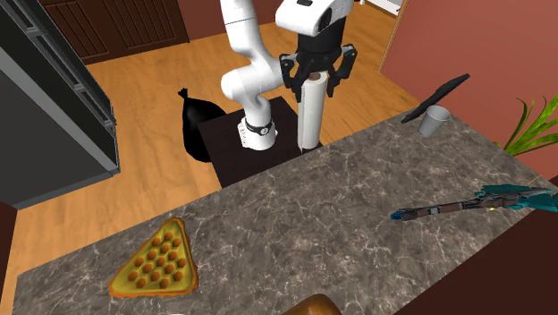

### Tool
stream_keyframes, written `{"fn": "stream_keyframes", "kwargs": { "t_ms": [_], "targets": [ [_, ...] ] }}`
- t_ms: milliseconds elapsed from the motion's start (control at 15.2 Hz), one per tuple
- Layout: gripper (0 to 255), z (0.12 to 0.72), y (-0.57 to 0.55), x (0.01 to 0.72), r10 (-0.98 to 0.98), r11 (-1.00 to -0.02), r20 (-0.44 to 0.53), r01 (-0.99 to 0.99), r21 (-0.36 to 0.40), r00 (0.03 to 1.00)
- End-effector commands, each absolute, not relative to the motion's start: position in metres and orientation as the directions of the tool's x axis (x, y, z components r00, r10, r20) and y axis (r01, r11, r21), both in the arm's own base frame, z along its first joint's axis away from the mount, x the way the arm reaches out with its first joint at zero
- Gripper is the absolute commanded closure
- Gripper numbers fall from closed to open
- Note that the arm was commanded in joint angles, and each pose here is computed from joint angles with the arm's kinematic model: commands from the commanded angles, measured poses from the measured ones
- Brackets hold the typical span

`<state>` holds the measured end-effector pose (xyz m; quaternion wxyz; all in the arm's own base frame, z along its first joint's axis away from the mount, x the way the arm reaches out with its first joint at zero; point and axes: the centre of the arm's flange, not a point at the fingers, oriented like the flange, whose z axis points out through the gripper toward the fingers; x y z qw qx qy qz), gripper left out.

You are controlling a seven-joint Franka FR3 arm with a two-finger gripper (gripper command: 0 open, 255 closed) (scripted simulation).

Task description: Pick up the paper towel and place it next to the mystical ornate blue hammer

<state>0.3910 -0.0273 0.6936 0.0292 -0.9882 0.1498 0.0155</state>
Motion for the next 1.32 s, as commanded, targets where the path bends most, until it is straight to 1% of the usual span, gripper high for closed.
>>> {"fn": "stream_keyframes", "kwargs": {
  "t_ms": [0, 1254],
  "targets": [
    [255, 0.695, -0.007, 0.403, -0.295, -0.953, -0.04, -0.297, -0.053, 0.955],
    [255, 0.695, 0.221, 0.509, -0.295, -0.953, -0.04, -0.297, -0.053, 0.955]
  ]
}}
